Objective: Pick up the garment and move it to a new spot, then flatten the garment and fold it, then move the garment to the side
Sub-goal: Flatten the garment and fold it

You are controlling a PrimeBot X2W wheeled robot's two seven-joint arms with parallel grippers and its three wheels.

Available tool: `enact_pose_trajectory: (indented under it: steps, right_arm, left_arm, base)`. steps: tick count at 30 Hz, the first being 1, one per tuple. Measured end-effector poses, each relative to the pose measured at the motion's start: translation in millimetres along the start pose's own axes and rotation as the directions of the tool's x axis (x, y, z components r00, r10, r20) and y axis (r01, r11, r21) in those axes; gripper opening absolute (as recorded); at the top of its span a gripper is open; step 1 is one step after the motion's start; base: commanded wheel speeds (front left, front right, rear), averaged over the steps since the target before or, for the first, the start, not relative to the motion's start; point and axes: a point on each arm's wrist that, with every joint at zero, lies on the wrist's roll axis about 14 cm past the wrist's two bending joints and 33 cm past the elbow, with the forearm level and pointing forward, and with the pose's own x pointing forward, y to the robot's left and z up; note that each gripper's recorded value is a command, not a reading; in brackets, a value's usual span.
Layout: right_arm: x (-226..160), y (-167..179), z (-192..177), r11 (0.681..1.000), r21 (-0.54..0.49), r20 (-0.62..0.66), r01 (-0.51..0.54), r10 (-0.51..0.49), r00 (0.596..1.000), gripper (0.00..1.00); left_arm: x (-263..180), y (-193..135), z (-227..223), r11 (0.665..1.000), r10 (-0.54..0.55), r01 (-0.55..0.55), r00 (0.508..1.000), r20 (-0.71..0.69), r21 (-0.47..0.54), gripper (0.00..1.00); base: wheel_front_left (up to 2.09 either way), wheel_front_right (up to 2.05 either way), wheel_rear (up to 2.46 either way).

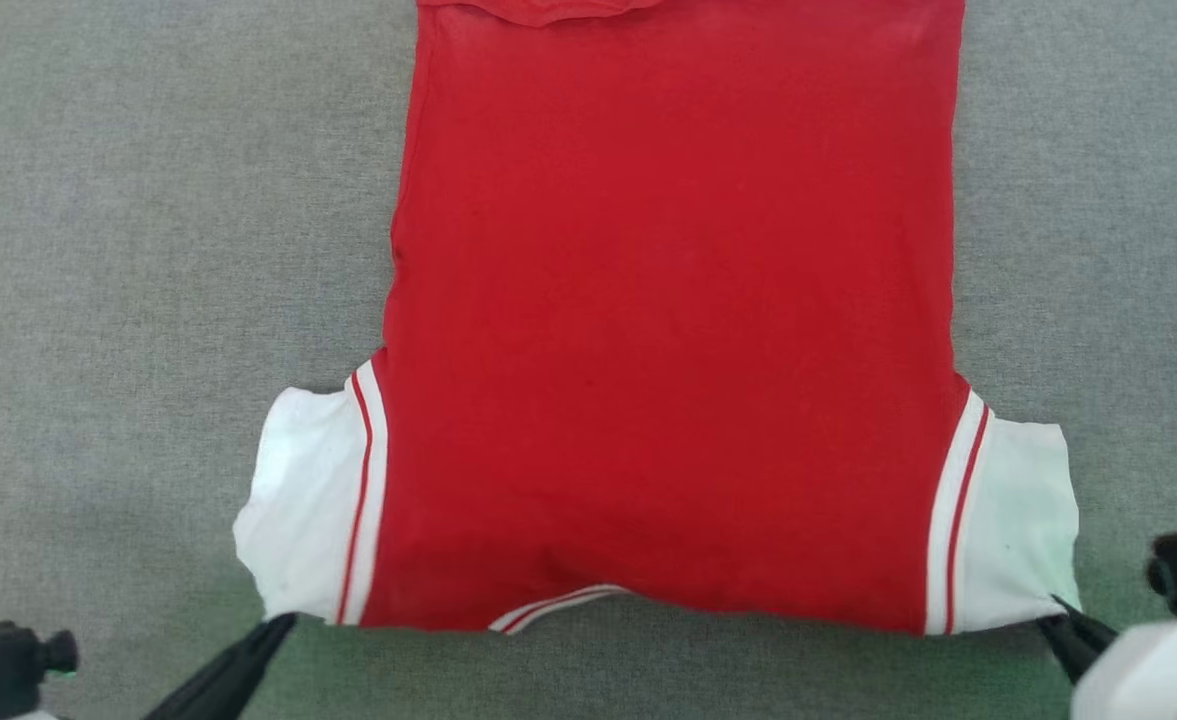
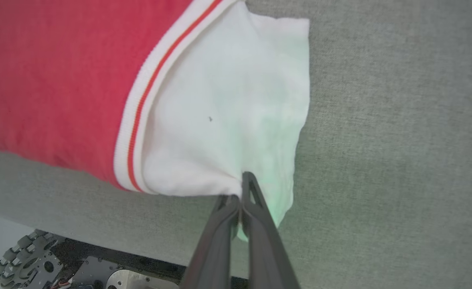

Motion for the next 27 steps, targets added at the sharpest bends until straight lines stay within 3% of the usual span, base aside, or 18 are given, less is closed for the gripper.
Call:
enact_pose_trajectory:
  steps: [4,11,12,13,14,15,16,17,23,27]
  right_arm:
    - [17,9,-5,0.999,0.006,-0.027,-0.04,0.041,0.999,0.0]
    - [44,9,-16,0.999,-0.009,-0.072,-0.048,0.048,0.996,0.0]
    - [47,10,-15,0.999,-0.013,-0.066,-0.048,0.047,0.997,0.09]
    - [49,10,-15,0.999,-0.015,-0.064,-0.046,0.045,0.997,0.09]
    - [52,10,-14,0.999,-0.014,-0.056,-0.047,0.046,0.997,0.17]
    - [53,11,-12,0.999,-0.012,-0.046,-0.048,0.047,0.998,0.34]
    - [55,10,-11,0.999,-0.011,-0.036,-0.042,0.041,0.998,0.95]
    - [55,9,-11,0.999,-0.012,-0.029,-0.035,0.035,0.999,1.0]
    - [53,4,9,1.0,-0.017,0.049,-0.009,0.01,0.999,1.0]
    - [43,-8,52,0.998,-0.044,0.173,0.041,-0.033,0.984,1.0]
  left_arm:
    - [9,-7,-5,0.999,-0.027,0.027,1.0,-0.001,-0.021,0.0]
    - [21,10,-10,1.0,0.01,-0.01,1.0,-0.024,0.001,0.0]
    - [23,12,-10,1.0,0.015,-0.015,1.0,-0.023,0.0,0.0]
    - [26,12,-10,1.0,0.015,-0.015,1.0,-0.02,-0.005,0.0]
    - [27,14,-11,1.0,0.02,-0.02,1.0,-0.022,-0.009,0.0]
    - [28,15,-12,1.0,0.024,-0.024,0.999,-0.022,-0.011,0.0]
    - [29,16,-12,1.0,0.027,-0.027,0.999,-0.022,-0.011,0.0]
    - [30,17,-12,1.0,0.028,-0.029,0.999,-0.023,-0.011,0.0]
    - [32,17,-16,0.999,0.029,-0.03,0.999,-0.028,-0.021,0.0]
    - [33,17,-17,0.999,0.027,-0.028,0.999,-0.034,-0.025,0.0]
  base:
    - [0.0,0.0,0.0]
    - [0.0,0.0,0.0]
    - [0.0,0.0,0.0]
    - [0.0,0.0,0.0]
    - [0.0,0.0,0.0]
    - [0.0,0.0,0.0]
    - [0.0,0.0,0.0]
    - [0.0,0.0,0.0]
    - [0.0,0.0,0.0]
    - [0.0,0.0,0.0]
